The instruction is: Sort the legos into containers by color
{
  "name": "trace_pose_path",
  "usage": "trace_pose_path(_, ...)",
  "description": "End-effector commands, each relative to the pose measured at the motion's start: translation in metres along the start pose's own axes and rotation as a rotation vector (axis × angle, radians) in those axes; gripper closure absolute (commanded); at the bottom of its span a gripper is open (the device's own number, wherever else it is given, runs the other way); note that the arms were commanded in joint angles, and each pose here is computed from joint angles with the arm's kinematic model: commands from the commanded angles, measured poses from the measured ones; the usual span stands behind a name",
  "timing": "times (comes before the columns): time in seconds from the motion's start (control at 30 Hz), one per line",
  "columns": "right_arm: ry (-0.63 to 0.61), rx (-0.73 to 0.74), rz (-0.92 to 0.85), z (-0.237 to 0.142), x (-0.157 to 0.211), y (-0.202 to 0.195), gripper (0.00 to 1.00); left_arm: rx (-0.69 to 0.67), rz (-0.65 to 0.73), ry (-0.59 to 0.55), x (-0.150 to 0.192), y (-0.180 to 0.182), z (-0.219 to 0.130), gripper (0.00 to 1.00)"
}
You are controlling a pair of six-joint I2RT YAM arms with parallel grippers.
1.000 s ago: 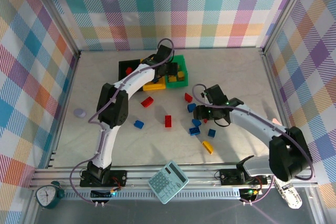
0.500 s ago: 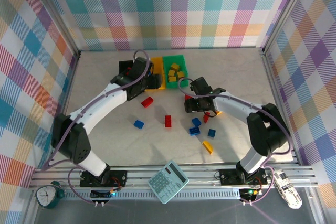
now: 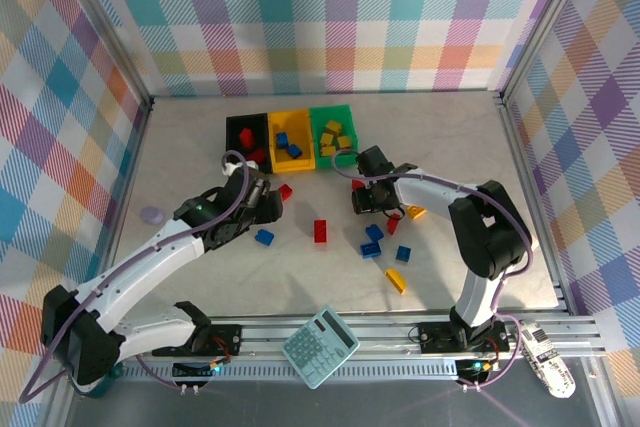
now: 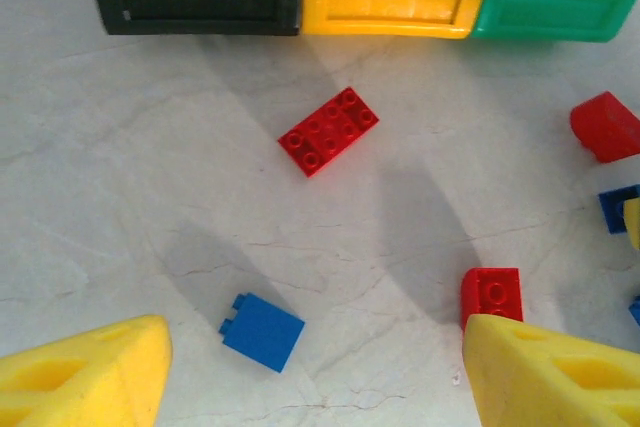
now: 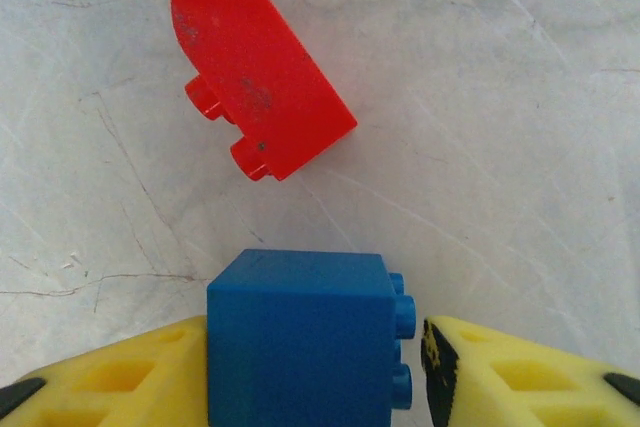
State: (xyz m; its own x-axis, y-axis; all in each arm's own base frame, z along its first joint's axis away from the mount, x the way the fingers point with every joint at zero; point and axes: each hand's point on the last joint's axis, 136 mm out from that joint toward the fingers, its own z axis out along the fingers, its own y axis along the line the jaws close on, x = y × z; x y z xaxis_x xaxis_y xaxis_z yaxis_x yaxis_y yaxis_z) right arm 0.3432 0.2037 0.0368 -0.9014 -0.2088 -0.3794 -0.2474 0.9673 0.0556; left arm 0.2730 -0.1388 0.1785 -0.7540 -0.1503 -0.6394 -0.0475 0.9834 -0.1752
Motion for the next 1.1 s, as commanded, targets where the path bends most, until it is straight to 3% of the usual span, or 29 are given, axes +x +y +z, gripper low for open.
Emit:
trace_pose_path(0.0, -0.014, -0.001, -0.018, 0.000, -0.008, 0.004, 0.46, -0.043, -0.020, -0.011, 0.002, 0.011, -0.007, 0.24)
trace_pose_path(0.3, -0.031, -0.035, -0.032, -0.012, -0.012, 0.009, 0.59, -0.054, 0.002, 0.019, 0.005, 0.009, -0.003, 0.24)
trace_pose_path(0.47, -0.067, -0.078, -0.038, -0.034, -0.019, 0.017, 0.62, -0.023, 0.005, 0.061, 0.021, 0.004, -0.003, 0.24)
trace_pose_path(0.63, -0.130, -0.134, -0.048, -0.061, -0.034, 0.030, 0.63, -0.092, 0.016, 0.087, 0.038, 0.019, -0.008, 0.24)
trace_pose_path(0.83, -0.224, -0.221, -0.080, -0.086, -0.079, 0.058, 0.63, -0.082, -0.024, 0.085, 0.049, 0.029, -0.012, 0.24)
trace_pose_path(1.07, -0.297, -0.305, -0.129, -0.090, -0.139, 0.096, 0.63, -0.074, -0.027, 0.104, 0.056, 0.031, -0.014, 0.23)
